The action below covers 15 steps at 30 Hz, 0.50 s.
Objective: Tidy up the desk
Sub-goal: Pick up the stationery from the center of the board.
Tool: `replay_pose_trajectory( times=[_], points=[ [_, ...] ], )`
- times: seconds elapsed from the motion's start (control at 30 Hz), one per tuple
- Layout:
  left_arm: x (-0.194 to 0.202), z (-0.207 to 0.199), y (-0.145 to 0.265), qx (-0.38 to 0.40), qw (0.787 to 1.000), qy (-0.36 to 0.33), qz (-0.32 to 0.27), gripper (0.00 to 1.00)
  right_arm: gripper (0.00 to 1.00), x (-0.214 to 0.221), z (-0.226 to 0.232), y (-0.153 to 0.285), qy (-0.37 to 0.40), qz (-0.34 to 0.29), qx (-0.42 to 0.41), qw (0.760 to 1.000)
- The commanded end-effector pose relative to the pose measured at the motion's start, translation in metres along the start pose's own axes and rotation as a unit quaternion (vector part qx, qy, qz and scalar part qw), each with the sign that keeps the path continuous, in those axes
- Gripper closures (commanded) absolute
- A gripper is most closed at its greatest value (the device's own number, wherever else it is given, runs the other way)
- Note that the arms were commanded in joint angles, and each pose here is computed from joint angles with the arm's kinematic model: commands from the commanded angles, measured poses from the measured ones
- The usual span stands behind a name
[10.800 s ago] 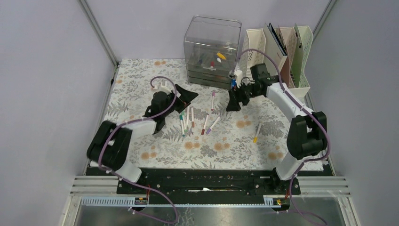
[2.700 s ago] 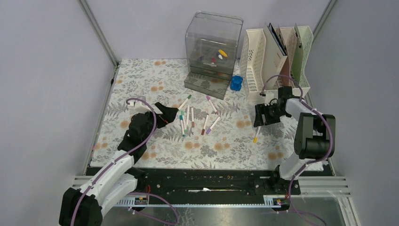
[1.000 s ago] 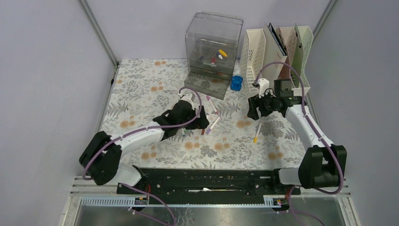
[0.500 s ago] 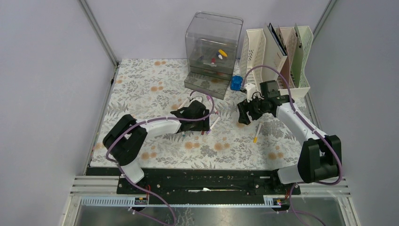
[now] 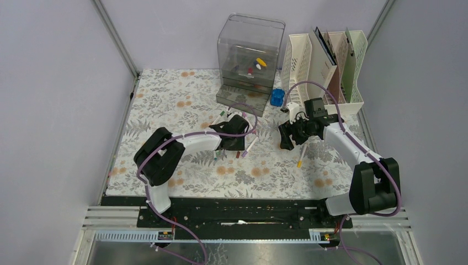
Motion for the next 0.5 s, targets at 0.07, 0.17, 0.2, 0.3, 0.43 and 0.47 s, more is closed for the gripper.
replay_pose_trajectory(
  times=[0.07, 0.17, 0.2, 0.3, 0.43, 0.47],
  points=[
    [-0.001, -0.003, -0.007, -0.033, 0.999, -0.014, 0.004, 0.61, 0.21, -0.002, 0.001, 0.001, 0.001, -0.005, -0.003, 1.0],
    [0.002, -0.003, -0.01, -0.038, 0.999, -0.019, 0.01, 0.68, 0.21, 0.011, -0.001, -0.008, -0.012, 0.018, -0.008, 1.0],
    [0.003, -0.002, -0.011, -0.04, 0.999, -0.02, 0.012, 0.7, 0.21, 0.014, -0.001, -0.009, -0.015, 0.024, -0.009, 1.0],
    [0.005, -0.002, -0.011, -0.04, 0.999, -0.022, 0.014, 0.87, 0.21, 0.014, 0.0, -0.009, -0.013, 0.023, -0.009, 1.0],
    [0.001, -0.004, -0.005, -0.033, 0.999, -0.018, 0.005, 1.0, 0.21, -0.002, 0.001, 0.001, 0.001, -0.005, -0.002, 1.0],
    [-0.001, -0.004, -0.002, -0.03, 0.999, -0.016, 0.0, 1.0, 0.21, -0.007, 0.002, 0.004, 0.005, -0.013, 0.0, 1.0]
  ],
)
Point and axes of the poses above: each gripper's point midway between its finger pads, its own y axis back along the fingers, its own z axis along the line the jaws close on, x = y × z, the point moved 10 cm from there along y, back along the fingers, and after that the axes turned 5 degrees about -y, right-handed, at the moved point
